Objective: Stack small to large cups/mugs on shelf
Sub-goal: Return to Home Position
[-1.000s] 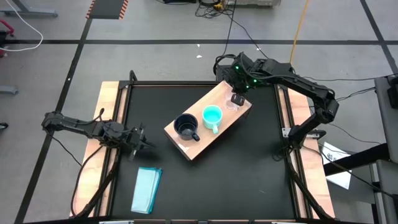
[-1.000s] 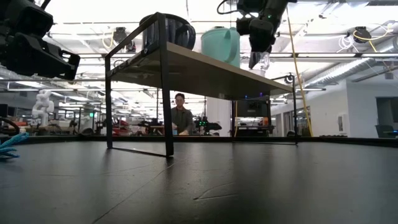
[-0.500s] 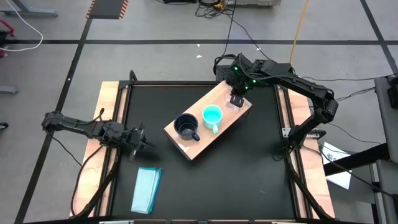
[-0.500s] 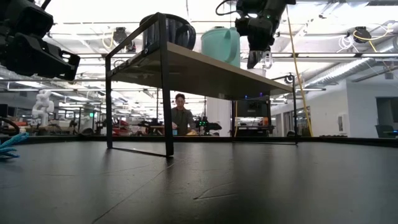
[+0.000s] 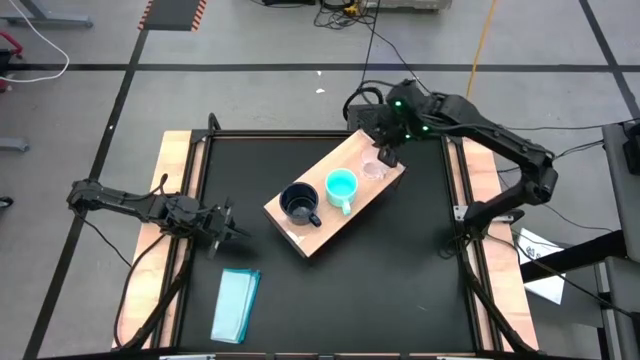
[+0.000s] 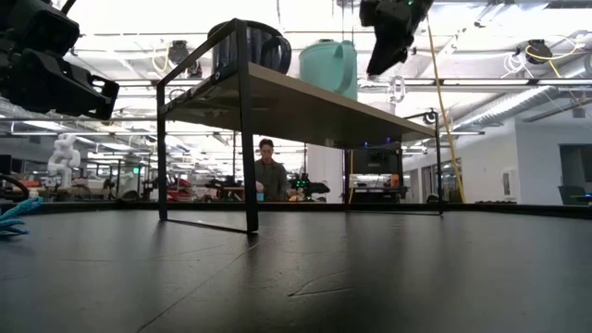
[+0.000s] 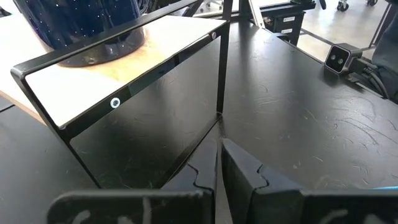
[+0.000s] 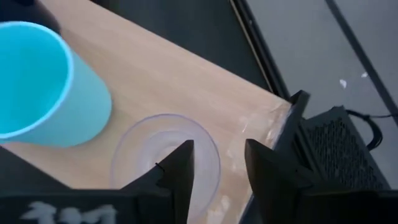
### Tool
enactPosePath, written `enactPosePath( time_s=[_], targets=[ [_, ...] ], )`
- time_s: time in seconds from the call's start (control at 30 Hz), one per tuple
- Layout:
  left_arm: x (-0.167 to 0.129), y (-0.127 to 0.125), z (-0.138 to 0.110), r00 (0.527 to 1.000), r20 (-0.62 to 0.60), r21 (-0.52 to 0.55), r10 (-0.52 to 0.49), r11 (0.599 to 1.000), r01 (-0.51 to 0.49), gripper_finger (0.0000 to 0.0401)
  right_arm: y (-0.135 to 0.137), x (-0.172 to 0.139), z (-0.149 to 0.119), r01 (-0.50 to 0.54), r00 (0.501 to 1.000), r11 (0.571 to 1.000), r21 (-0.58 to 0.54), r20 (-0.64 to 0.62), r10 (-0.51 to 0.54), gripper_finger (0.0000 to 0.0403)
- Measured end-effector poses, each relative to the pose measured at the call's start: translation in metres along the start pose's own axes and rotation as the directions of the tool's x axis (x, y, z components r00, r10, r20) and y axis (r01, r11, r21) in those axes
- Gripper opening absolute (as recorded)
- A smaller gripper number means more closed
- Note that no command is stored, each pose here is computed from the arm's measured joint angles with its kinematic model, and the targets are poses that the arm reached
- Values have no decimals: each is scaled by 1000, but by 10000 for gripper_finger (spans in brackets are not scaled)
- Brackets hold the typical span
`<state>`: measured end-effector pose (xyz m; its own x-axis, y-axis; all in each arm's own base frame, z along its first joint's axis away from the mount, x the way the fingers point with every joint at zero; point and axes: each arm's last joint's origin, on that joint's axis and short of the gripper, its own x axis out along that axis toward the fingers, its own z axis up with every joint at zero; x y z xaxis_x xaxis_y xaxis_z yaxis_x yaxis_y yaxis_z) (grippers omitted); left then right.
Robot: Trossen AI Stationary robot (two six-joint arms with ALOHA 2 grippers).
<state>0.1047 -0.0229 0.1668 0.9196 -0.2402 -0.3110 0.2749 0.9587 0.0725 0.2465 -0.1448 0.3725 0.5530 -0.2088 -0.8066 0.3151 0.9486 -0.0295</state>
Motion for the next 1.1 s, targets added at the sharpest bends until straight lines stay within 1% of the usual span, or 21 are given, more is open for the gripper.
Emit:
enactPosePath(
  time_s=[0.17, 0.3, 0.4, 0.53, 0.63, 0.7, 0.77, 0.93, 1.03, 1.1],
  targets=[
    [0, 0, 0, 1000, 0, -4, 0, 1000, 0, 26, 5, -32, -9, 12, 998, 1000, -11, 55, -11, 134],
    [0, 0, 0, 1000, 1, -20, 0, 1000, 0, 26, 12, -62, -25, 16, 998, 999, -39, 69, -13, 124],
    [0, 0, 0, 1000, 0, -24, 0, 1000, 0, 26, 16, -82, -38, 21, 996, 999, -28, 93, -18, 106],
    [0, 0, 1, 1000, 7, -5, 1, 1000, -1, 26, 23, -97, -62, 28, 990, 999, -15, 140, -26, 63],
    [0, 0, 2, 1000, 25, 13, 2, 1000, -3, 25, 28, -100, -84, 31, 986, 999, -15, 165, -28, 24],
    [0, 0, 3, 1000, 29, 28, 3, 1000, -3, 16, 31, -98, -99, 15, 980, 1000, -16, 199, -11, 7],
    [0, 0, 3, 1000, 28, 31, 2, 1000, -3, 5, 35, -95, -112, -30, 969, 999, -12, 246, 32, 6],
    [0, 0, 6, 998, 57, 27, 3, 1000, -5, 2, 43, -79, -139, -129, 926, 991, -32, 353, 132, 1],
    [-1, 0, 10, 995, 103, 34, -12, 999, 8, 2, 49, -71, -156, -160, 902, 985, -61, 395, 171, 1],
    [-1, 0, 13, 991, 133, 49, -12, 999, 5, 2, 52, -68, -166, -159, 881, 983, -87, 436, 181, 1]
  ],
)
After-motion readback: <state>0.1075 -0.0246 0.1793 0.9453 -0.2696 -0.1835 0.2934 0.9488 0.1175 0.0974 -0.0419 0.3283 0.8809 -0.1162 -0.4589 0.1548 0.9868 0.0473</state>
